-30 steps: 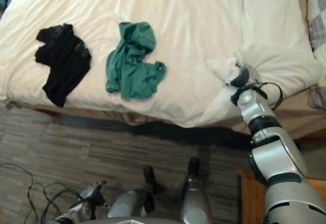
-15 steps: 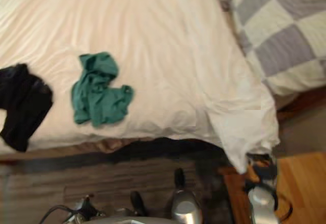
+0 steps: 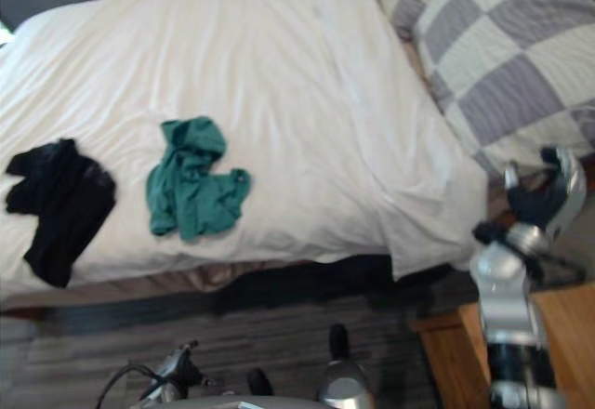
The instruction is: Tidy up the quilt and then pick up the clothes from the bed and put them into the laundry hamper.
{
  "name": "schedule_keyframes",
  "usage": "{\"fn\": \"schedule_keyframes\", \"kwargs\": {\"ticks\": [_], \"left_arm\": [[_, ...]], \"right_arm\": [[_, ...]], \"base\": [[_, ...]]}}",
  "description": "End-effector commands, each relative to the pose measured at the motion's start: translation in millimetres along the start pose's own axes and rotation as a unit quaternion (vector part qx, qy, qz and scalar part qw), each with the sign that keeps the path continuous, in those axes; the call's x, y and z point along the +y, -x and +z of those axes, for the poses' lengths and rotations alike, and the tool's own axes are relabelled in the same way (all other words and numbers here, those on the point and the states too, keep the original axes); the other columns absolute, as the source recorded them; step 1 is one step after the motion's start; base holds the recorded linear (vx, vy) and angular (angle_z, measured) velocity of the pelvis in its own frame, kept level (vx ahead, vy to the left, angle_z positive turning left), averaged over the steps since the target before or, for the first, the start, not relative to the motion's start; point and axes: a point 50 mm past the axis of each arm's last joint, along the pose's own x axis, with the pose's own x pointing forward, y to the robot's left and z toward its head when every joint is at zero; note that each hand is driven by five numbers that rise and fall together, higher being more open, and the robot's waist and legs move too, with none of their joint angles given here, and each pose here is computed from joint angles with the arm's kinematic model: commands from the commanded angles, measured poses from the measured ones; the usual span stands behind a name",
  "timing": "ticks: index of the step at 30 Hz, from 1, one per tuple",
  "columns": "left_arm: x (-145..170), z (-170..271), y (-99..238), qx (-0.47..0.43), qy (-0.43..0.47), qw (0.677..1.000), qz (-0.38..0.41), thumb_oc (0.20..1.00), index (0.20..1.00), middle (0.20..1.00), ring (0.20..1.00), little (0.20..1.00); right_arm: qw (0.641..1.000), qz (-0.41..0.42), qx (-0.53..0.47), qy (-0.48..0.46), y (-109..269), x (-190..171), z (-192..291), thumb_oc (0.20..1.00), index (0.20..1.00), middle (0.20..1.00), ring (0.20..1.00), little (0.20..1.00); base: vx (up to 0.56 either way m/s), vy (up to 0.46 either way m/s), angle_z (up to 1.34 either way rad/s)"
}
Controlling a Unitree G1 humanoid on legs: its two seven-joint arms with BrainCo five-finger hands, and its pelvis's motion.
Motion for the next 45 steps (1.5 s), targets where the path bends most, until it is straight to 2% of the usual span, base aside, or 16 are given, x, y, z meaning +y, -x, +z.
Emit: {"fn": "schedule_keyframes", "kwargs": {"ticks": [1, 6, 10, 11, 12, 13, 14, 18, 19, 20, 23, 28, 29, 31, 37, 45], "left_arm": [[31, -17, -6, 0.022, -0.029, 0.999, 0.026, 1.0, 1.0, 1.0, 1.0, 1.0], [30, -25, -6, 0.034, -0.043, 0.998, 0.011, 1.0, 1.0, 1.0, 1.0, 1.0], [18, -46, 0, 0.08, -0.04, 0.996, -0.014, 1.0, 1.0, 1.0, 1.0, 1.0], [18, -46, 0, 0.08, -0.04, 0.996, -0.014, 1.0, 1.0, 1.0, 1.0, 1.0], [15, -50, 2, 0.092, -0.034, 0.995, -0.018, 1.0, 1.0, 1.0, 1.0, 1.0], [15, -50, 1, 0.093, -0.034, 0.995, -0.018, 1.0, 1.0, 1.0, 1.0, 1.0], [16, -53, 2, 0.1, -0.032, 0.994, -0.015, 1.0, 1.0, 1.0, 1.0, 1.0], [31, -43, -3, 0.071, -0.038, 0.997, 0.008, 1.0, 1.0, 1.0, 1.0, 1.0], [31, -43, -3, 0.072, -0.038, 0.997, 0.008, 1.0, 1.0, 1.0, 1.0, 1.0], [46, -24, -9, 0.033, -0.039, 0.998, 0.035, 1.0, 1.0, 1.0, 1.0, 1.0], [70, 8, -15, -0.022, -0.031, 0.996, 0.078, 1.0, 1.0, 1.0, 1.0, 1.0], [65, 32, -16, -0.051, -0.019, 0.995, 0.081, 1.0, 1.0, 1.0, 1.0, 1.0], [65, 32, -16, -0.051, -0.02, 0.995, 0.081, 1.0, 1.0, 1.0, 1.0, 1.0], [61, 32, -16, -0.055, -0.079, 0.993, 0.07, 1.0, 1.0, 1.0, 1.0, 1.0], [64, 6, -16, -0.007, -0.1, 0.993, 0.06, 1.0, 1.0, 1.0, 1.0, 1.0], [76, -38, -11, 0.066, -0.11, 0.991, 0.035, 1.0, 1.0, 1.0, 1.0, 1.0]], "right_arm": [[0.995, 0.059, 0.068, 0.038, 0, 24, -28, 0.2, 0.2, 0.2, 0.2, 0.2], [0.945, 0.211, 0.217, 0.124, 45, 40, -98, 0.2, 0.2, 0.2, 0.2, 0.2], [0.796, 0.371, 0.412, 0.244, 180, 7, -173, 0.2, 0.2, 0.2, 0.2, 0.2], [0.796, 0.371, 0.412, 0.243, 180, 8, -173, 0.2, 0.2, 0.2, 0.2, 0.2], [0.729, 0.407, 0.485, 0.262, 239, -16, -184, 0.2, 0.2, 0.2, 0.2, 0.2], [0.729, 0.407, 0.485, 0.261, 239, -16, -184, 0.2, 0.2, 0.2, 0.2, 0.2], [0.641, 0.463, 0.544, 0.281, 307, -49, -184, 0.2, 0.2, 0.2, 0.2, 0.2], [0.528, 0.564, 0.546, 0.324, 359, -83, -176, 0.2, 0.2, 0.2, 0.2, 0.2], [0.527, 0.564, 0.546, 0.324, 359, -83, -176, 0.373, 0.373, 0.373, 0.373, 0.373], [0.485, 0.612, 0.519, 0.348, 367, -90, -175, 1.0, 1.0, 1.0, 1.0, 1.0], [0.487, 0.633, 0.471, 0.374, 352, -76, -178, 1.0, 1.0, 1.0, 1.0, 1.0], [0.577, 0.58, 0.447, 0.361, 313, -35, -179, 1.0, 1.0, 1.0, 1.0, 1.0], [0.577, 0.58, 0.447, 0.361, 313, -35, -179, 1.0, 1.0, 1.0, 1.0, 1.0], [0.605, 0.551, 0.48, 0.316, 314, -32, -177, 1.0, 1.0, 1.0, 1.0, 1.0], [0.585, 0.541, 0.523, 0.304, 336, -41, -173, 1.0, 1.0, 1.0, 1.0, 1.0], [0.603, 0.547, 0.511, 0.275, 335, -23, -166, 1.0, 1.0, 1.0, 1.0, 1.0]], "base": [[-0.03, -0.029, 0.24], [-0.02, -0.021, 0.29], [0.02, -0.027, 0.08], [0.02, -0.017, 0.09], [0.0, 0.0, 0.0], [0.01, -0.029, -0.08], [0.0, -0.025, -0.16], [0.0, -0.032, -0.31], [-0.03, -0.002, -0.33], [-0.06, 0.019, -0.26], [-0.15, 0.057, 0.06], [-0.01, 0.375, 0.57], [0.08, 0.332, 0.16], [0.22, 0.648, 0.34], [0.1, 0.48, 0.56], [0.17, 0.463, -0.17]]}}
